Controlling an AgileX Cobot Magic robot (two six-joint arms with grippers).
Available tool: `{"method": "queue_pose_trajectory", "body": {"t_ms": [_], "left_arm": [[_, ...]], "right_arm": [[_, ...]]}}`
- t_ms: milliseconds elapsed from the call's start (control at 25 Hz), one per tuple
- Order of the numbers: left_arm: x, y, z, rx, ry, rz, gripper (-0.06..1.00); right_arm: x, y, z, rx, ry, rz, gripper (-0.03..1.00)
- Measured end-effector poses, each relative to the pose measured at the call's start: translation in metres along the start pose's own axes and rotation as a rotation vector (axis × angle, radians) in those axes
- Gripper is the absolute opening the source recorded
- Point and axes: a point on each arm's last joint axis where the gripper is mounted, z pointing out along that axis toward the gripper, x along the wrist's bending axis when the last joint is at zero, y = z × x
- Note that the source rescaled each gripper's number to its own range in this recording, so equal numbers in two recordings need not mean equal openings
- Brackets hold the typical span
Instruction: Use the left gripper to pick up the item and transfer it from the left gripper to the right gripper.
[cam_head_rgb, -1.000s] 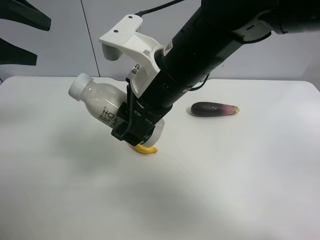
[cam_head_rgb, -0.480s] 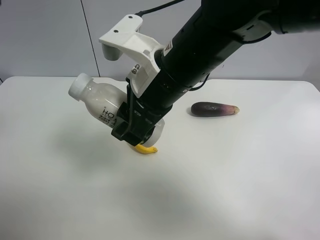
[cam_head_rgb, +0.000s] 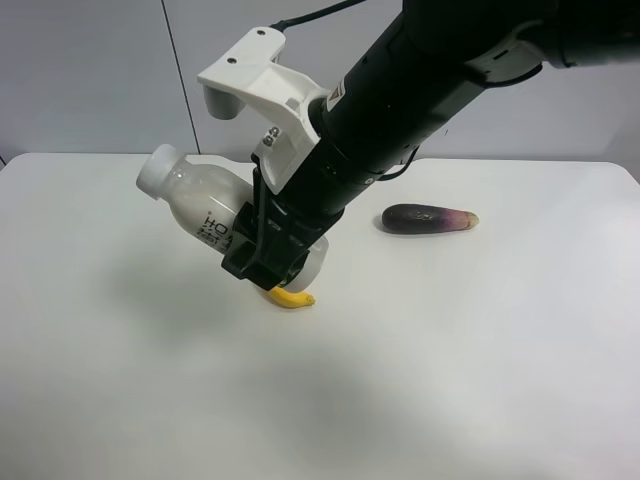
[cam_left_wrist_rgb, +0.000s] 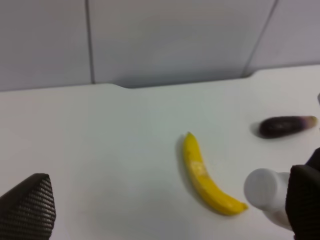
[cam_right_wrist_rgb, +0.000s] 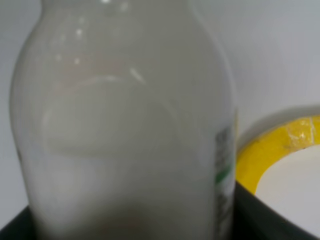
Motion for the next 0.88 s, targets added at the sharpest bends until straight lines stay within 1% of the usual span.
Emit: {"method": "queue_pose_trajectory", "body": {"t_ms": [160,280,400,480,640,760,880], "left_arm": [[-0.010,-0.012,-0.031,-0.068,0.073,0.029,0.83],[-0.016,-0.024,-0.051,-0.088,0.127,0.039,0.83],[-0.018,-0.041,-0.066,-0.105,0.198,0.044,0.83],[-0.018,-0.059,-0.075,-0.118,0.254,0.054,0.83],[-0.015,-0.096,-0.081,-0.134,0.345,0.048,0.83],[-0.009,-0.124,-0.078,-0.153,0.406,0.021,0.83],[-0.001,-0.142,-0.067,-0.129,0.442,-0.013,0.84]], "right_arm": [[0.000,0.000,0.000,0.000,0.000,0.000,0.00],[0.000,0.000,0.000,0.000,0.000,0.000,0.00],[0.000,0.000,0.000,0.000,0.000,0.000,0.00],[0.000,0.000,0.000,0.000,0.000,0.000,0.00],[0.000,0.000,0.000,0.000,0.000,0.000,0.00],[0.000,0.000,0.000,0.000,0.000,0.000,0.00],[0.000,0.000,0.000,-0.001,0.000,0.000,0.00]]}}
